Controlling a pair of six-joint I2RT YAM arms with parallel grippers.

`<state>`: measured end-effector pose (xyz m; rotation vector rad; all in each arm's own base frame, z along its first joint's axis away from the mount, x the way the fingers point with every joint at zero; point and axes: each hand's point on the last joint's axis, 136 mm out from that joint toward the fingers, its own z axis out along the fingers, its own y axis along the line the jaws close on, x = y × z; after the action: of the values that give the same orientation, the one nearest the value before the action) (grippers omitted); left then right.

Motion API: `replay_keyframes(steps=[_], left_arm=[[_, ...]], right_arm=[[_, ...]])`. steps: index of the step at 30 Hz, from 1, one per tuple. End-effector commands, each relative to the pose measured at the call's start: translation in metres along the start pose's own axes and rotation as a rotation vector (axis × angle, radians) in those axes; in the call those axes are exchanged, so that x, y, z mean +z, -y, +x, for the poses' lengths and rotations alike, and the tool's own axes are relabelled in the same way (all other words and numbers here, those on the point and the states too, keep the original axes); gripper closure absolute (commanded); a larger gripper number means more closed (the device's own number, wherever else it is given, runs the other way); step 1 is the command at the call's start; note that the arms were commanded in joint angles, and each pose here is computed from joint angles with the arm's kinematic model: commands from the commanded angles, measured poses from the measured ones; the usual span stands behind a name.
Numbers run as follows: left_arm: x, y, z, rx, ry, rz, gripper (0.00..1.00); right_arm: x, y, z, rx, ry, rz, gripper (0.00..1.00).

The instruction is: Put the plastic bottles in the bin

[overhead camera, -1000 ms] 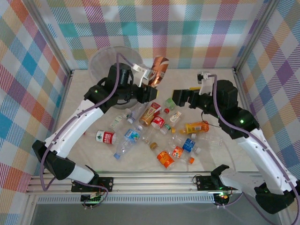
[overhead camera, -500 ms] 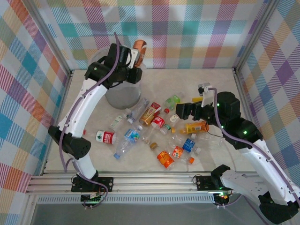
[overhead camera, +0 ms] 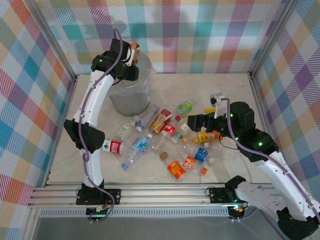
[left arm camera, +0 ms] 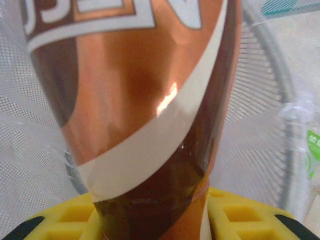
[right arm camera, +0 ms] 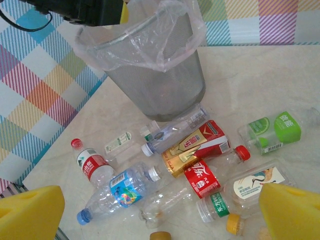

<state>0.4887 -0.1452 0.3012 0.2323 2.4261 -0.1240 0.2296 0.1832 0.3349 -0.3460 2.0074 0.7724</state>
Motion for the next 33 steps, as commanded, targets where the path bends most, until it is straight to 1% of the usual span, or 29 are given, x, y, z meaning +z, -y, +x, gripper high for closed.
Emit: replay_keyframes(steps=[1,8,13,22,28,33], left_arm=[[0.008,-0.008,0.001,-0.007,-0.018,0.011,0.62],[0.033,-0.013,0.008,-0.021,-0.060,0.015,0.62],[0.046,-0.016,0.014,-0.039,-0.089,0.021,0.58],[0.058,-0.019,0.023,-0.065,-0.119,0.038,0.52],[0.054,-0.020,0.019,-0.078,-0.101,0.044,0.50],[0.036,-0.016,0.006,-0.083,-0.046,0.069,0.47]], right_arm=[[-0.001,-0.001,0.000,0.002,0.005,-0.005,0.00],[0.006,0.002,0.000,-0.004,-0.011,0.007,0.00],[0.011,0.004,0.002,0.007,-0.024,0.012,0.00],[0.013,0.009,0.004,0.022,-0.029,0.039,0.00],[0.014,0.017,0.006,0.036,-0.024,0.075,0.00],[0.016,0.023,0.010,0.035,-0.029,0.102,0.00]])
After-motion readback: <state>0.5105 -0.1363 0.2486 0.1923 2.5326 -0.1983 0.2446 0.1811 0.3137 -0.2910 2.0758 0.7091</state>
